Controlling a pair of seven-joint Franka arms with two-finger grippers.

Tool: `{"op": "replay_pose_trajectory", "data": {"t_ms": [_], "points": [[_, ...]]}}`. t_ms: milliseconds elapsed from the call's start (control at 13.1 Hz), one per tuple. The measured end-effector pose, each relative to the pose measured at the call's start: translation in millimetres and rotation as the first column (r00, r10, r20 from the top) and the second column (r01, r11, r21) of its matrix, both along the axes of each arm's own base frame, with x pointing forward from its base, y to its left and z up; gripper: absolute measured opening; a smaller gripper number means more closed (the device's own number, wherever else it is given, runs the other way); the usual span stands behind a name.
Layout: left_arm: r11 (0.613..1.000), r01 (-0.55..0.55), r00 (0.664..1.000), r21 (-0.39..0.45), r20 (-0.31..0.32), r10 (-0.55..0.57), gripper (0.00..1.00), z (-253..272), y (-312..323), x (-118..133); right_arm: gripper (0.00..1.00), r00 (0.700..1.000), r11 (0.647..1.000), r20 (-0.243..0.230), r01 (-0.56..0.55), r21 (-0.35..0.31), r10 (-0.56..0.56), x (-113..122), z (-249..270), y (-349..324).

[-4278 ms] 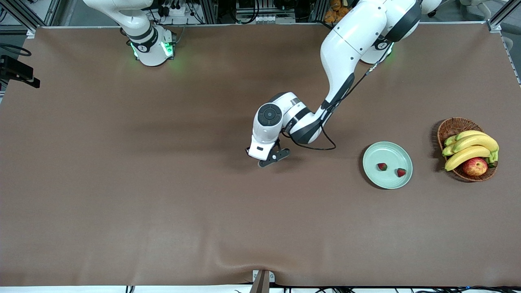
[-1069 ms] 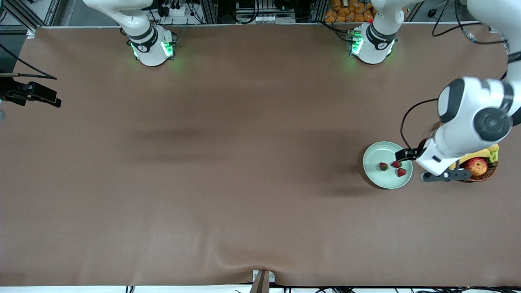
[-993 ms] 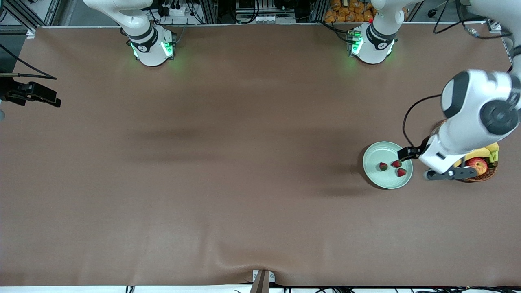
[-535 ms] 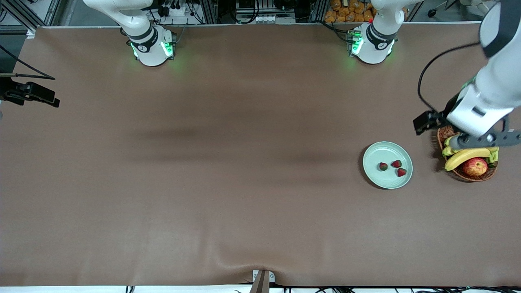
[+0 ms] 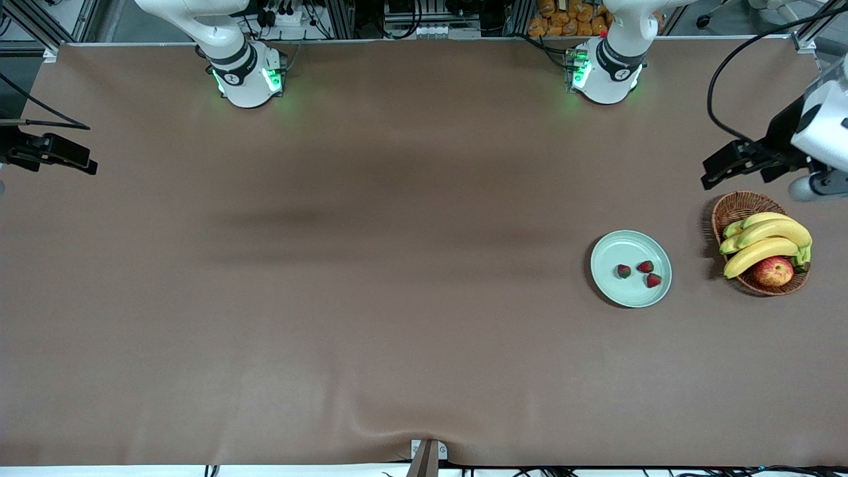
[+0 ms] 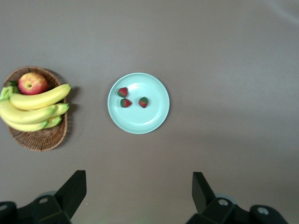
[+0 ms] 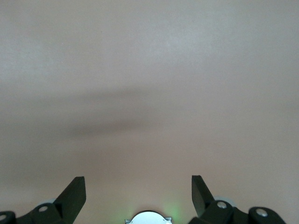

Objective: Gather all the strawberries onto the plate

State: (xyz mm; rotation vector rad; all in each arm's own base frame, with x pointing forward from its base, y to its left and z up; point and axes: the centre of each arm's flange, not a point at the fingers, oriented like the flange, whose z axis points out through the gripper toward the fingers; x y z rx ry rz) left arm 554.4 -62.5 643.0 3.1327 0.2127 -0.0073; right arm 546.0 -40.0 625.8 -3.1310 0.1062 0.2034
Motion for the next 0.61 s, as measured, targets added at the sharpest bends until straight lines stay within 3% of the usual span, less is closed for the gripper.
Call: {"op": "replay_pose_trajectory", "data": {"t_ms": [229,611], "points": [[1.0,-0.014,1.0,0.007,0.0,0.014,1.0,5,7,-15,1.0,1.0,1.0,0.019,0.002,-0.002,-0.002,0,9,-1],[1.0,0.011,1.0,-0.006,-0.022,-0.011,1.0,11,10,-35,1.0,1.0,1.0,0.012,0.004,-0.004,-0.004,1,6,-2]]}}
